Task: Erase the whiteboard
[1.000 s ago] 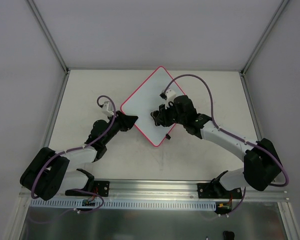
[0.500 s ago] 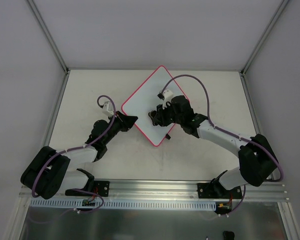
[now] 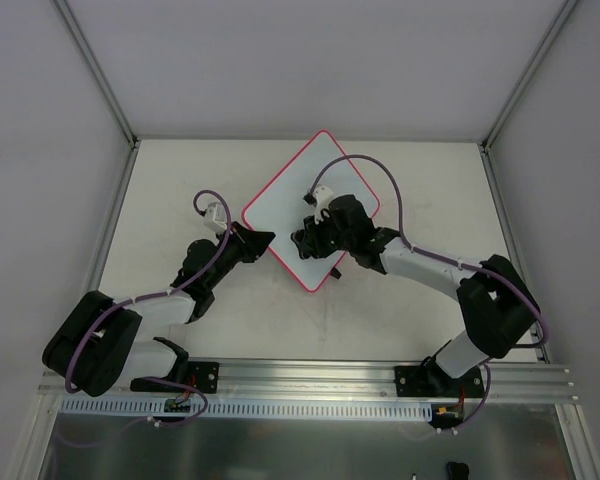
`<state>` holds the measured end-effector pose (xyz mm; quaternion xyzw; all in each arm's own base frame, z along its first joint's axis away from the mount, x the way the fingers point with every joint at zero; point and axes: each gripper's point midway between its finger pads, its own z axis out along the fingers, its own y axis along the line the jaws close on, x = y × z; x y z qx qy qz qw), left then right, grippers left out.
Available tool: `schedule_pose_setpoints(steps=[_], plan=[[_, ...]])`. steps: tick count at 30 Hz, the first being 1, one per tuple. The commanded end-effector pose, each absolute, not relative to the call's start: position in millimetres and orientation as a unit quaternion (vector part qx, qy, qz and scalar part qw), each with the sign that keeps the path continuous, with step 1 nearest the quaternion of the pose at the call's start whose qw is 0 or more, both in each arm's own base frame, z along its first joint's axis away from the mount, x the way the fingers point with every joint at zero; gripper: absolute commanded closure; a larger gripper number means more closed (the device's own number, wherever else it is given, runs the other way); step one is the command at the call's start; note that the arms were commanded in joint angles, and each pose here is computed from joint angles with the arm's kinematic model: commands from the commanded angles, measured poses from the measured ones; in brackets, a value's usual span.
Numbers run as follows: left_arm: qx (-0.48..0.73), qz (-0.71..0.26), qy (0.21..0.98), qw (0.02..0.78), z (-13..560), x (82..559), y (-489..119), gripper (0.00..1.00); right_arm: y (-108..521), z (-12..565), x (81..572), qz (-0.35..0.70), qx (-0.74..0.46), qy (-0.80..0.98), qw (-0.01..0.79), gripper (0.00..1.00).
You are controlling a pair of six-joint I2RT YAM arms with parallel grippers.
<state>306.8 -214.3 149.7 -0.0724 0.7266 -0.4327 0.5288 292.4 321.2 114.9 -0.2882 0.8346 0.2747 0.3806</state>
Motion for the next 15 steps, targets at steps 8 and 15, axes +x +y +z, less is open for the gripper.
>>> schedule_pose_setpoints(steps=[8,15], plan=[[-0.05,-0.416,0.723,0.548,152.4,313.0,-214.0,1.0,338.5,131.7,326.9,0.274,-0.253,0.836,0.402,1.0],[-0.045,-0.418,0.725,0.545,151.0,311.8,-216.0,1.0,330.8,130.5,347.3,0.274,-0.224,0.85,0.391,1.0]])
